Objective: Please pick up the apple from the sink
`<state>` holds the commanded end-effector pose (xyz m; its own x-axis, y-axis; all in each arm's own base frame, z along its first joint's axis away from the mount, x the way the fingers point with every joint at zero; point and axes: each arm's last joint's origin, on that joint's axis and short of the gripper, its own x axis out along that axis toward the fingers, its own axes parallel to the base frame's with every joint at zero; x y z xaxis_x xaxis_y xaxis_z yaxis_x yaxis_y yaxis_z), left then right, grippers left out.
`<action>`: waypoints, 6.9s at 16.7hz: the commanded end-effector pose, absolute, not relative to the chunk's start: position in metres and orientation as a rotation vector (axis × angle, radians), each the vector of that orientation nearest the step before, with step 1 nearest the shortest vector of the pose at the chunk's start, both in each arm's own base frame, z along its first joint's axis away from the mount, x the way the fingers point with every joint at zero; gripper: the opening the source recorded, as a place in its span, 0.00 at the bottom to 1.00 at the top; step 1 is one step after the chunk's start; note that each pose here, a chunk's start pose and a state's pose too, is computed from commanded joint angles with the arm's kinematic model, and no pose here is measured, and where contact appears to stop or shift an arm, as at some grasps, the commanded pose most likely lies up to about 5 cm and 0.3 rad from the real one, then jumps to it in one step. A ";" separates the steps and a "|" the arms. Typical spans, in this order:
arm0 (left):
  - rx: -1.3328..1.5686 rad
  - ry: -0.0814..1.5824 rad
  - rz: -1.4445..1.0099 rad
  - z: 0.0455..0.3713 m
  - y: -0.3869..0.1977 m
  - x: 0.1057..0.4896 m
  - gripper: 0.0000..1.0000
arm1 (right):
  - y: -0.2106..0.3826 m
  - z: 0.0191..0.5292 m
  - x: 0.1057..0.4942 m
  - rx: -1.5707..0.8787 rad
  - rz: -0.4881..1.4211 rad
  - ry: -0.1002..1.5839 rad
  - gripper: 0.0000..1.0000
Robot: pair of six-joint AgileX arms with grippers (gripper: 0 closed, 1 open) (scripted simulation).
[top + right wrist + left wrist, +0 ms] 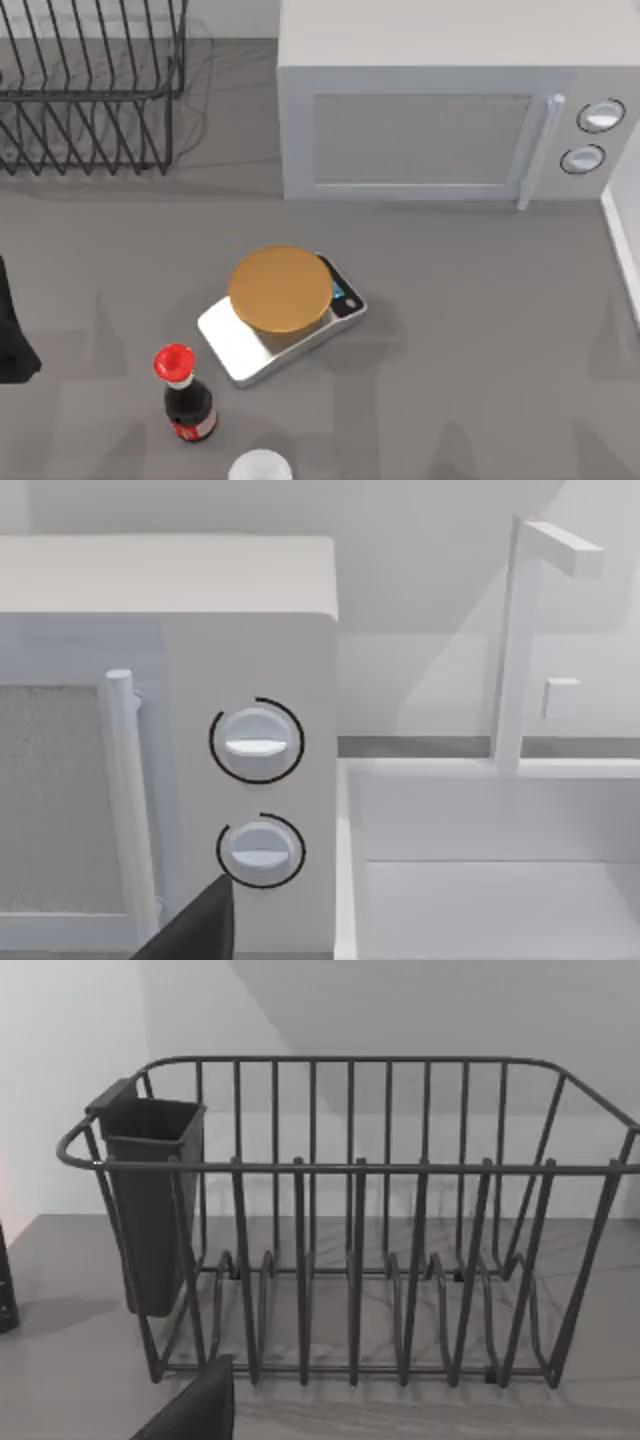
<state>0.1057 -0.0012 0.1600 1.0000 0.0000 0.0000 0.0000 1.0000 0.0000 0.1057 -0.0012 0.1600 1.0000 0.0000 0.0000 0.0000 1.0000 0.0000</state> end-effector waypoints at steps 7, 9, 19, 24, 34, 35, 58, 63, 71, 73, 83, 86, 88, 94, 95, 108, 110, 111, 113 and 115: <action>0.000 0.000 0.000 0.160 -0.001 0.106 1.00 | -0.001 0.160 0.106 0.000 0.000 0.000 1.00; 0.000 0.000 0.000 0.160 -0.001 0.106 1.00 | -0.001 0.160 0.106 0.000 0.000 0.000 1.00; 0.000 0.000 0.000 0.160 -0.001 0.106 1.00 | -0.005 0.183 0.109 -0.033 -0.034 0.121 1.00; 0.000 0.000 0.000 0.160 -0.001 0.106 1.00 | -0.017 0.224 0.141 -0.084 -0.088 0.446 1.00; 0.000 0.000 0.000 0.160 -0.001 0.106 1.00 | -0.086 0.210 0.288 -0.059 -0.071 1.282 1.00; 0.000 0.000 0.000 0.160 -0.001 0.106 1.00 | -0.094 0.201 0.300 -0.047 -0.060 1.347 1.00; 0.000 0.000 0.000 0.160 -0.001 0.106 1.00 | -0.126 0.017 0.340 0.004 -0.011 1.559 1.00; 0.000 0.000 0.000 0.160 -0.001 0.106 1.00 | -0.125 0.004 0.336 0.008 -0.008 1.571 1.00; 0.000 0.000 0.000 0.160 -0.001 0.106 1.00 | -0.125 0.004 0.336 0.008 -0.008 1.571 0.47; 0.000 0.000 0.000 0.160 -0.001 0.106 1.00 | -0.125 0.004 0.336 0.008 -0.008 1.571 0.32; 0.000 0.000 0.000 0.160 -0.001 0.106 1.00 | -0.125 0.004 0.336 0.008 -0.008 1.571 0.00; 0.000 0.000 0.000 0.160 -0.001 0.106 1.00 | -0.126 0.035 0.343 0.015 -0.016 1.516 0.00; 0.000 0.000 0.000 0.160 -0.001 0.106 1.00 | -0.127 0.038 0.345 0.014 -0.016 1.514 0.00; 0.000 0.000 0.000 0.160 -0.001 0.106 1.00 | -0.137 0.108 0.368 0.016 -0.014 1.521 0.00; 0.000 0.000 0.000 0.160 -0.001 0.106 1.00 | -0.138 0.126 0.370 0.019 -0.012 1.530 0.00; 0.000 0.000 0.000 0.160 -0.001 0.106 1.00 | -0.126 0.285 0.343 0.015 -0.016 1.516 0.00; 0.000 0.000 0.000 0.160 -0.001 0.106 1.00 | -0.125 0.283 0.344 0.015 -0.014 1.518 0.00; 0.000 0.000 0.000 0.160 -0.001 0.106 1.00 | -0.121 0.283 0.346 0.015 -0.014 1.518 0.00; 0.000 0.000 0.000 0.160 -0.001 0.106 1.00 | -0.102 0.284 0.351 0.012 -0.015 1.516 0.00; 0.000 0.000 0.000 0.160 -0.001 0.106 1.00 | -0.067 0.283 0.359 0.009 -0.013 1.517 0.00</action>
